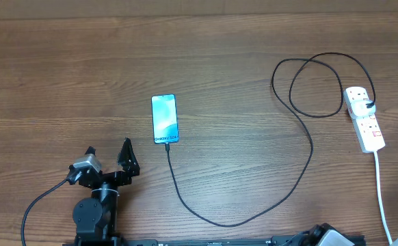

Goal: Plug charger to phone and switch on socket

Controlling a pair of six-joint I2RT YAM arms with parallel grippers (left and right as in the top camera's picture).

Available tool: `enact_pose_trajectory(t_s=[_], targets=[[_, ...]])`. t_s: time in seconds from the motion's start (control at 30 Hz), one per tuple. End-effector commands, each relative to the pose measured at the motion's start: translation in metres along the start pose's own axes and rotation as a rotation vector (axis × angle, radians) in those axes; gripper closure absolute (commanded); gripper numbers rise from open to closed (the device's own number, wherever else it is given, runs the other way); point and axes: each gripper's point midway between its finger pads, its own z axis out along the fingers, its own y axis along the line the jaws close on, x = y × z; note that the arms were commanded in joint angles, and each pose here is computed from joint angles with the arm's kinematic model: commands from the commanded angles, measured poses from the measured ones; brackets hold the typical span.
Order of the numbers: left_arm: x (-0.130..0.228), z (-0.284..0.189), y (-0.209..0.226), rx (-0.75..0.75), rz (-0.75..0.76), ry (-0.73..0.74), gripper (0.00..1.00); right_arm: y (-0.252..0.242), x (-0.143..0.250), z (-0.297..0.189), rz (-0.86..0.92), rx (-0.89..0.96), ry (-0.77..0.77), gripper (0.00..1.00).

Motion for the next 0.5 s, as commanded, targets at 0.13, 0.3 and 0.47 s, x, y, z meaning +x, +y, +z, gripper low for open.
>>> enact_pose_trajectory(t_s=[0.13,0.3,0.47], targets=[[-0.001,0.000,-0.001,0.007,0.022,-0.007,0.00,0.029,-0.011,-0.030,-0.045,-0.071,-0.071,0.00],[-0.001,0.000,-0.001,0.007,0.022,-0.007,0.00,0.079,-0.005,-0.039,-0.126,-0.188,-0.074,0.00],[-0.001,0.000,-0.001,0.007,0.022,-0.007,0.00,0.128,0.006,-0.058,-0.212,-0.315,-0.081,0.00]])
